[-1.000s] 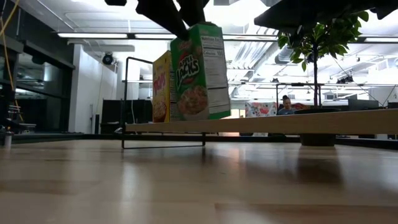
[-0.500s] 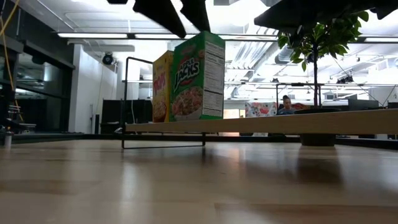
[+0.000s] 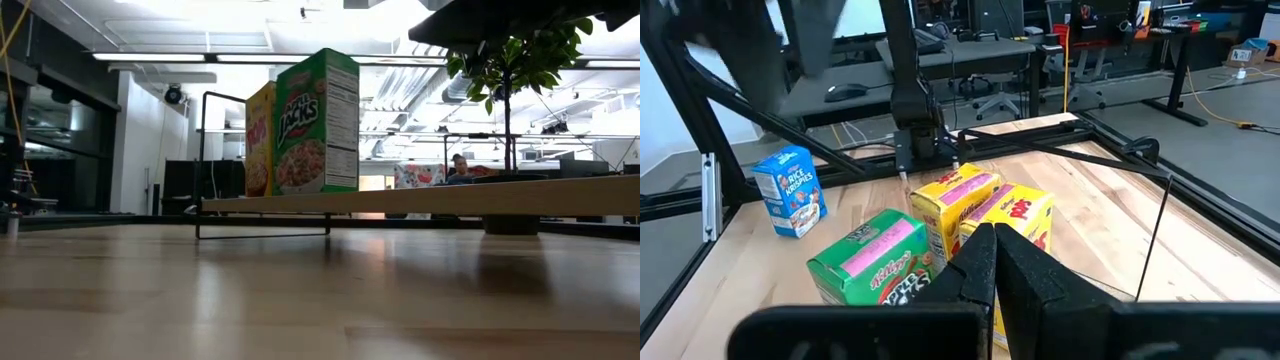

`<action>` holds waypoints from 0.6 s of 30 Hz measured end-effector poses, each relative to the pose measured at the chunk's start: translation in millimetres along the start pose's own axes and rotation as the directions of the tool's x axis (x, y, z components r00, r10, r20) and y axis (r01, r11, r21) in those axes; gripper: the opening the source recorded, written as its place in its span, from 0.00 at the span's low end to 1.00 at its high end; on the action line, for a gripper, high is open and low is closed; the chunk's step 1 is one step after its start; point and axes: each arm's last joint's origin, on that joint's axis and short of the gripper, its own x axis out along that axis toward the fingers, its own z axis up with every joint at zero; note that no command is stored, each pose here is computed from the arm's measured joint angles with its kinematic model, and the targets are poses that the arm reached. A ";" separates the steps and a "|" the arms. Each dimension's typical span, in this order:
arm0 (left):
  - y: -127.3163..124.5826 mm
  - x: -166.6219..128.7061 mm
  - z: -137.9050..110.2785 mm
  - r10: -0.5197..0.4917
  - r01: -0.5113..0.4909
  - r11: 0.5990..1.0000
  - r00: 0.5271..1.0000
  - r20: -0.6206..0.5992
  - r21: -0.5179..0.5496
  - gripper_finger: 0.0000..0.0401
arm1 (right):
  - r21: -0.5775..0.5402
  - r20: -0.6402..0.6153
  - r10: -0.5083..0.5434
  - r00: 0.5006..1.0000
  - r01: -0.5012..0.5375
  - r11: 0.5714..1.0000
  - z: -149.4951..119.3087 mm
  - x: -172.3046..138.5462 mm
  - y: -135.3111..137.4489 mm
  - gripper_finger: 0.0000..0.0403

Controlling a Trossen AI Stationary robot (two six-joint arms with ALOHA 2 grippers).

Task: Stack cereal on shelf
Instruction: Put the green cereal box aligned with the other green cereal box on the shelf on the shelf

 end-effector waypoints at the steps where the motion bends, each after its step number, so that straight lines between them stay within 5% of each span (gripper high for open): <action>1: 0.5 -7.7 -6.2 -0.038 0.040 0.998 0.999 0.027 -0.053 0.57 | 0.001 0.001 0.000 1.000 0.000 1.000 0.1 0.0 0.0 0.00; 7: -19.7 -16.8 -51.9 -0.053 0.095 0.983 0.966 0.252 -0.157 0.54 | 0.004 0.009 0.001 1.000 -0.001 1.000 0.9 0.1 0.2 0.00; 12: -46.1 -8.9 -109.9 0.067 0.029 0.983 0.864 0.499 -0.183 0.52 | 0.004 0.062 0.002 0.998 -0.003 1.000 6.4 -0.1 0.8 0.00; 15: -55.6 -7.2 -136.8 0.222 -0.074 0.967 0.721 0.657 -0.245 0.52 | -0.013 0.156 -0.023 0.988 0.026 1.000 15.7 -0.2 -0.5 0.00; 18: -59.6 -13.9 -155.1 0.362 -0.153 0.930 0.531 0.766 -0.334 0.52 | 0.087 0.319 -0.055 0.946 0.028 0.996 34.8 -3.5 -5.2 0.00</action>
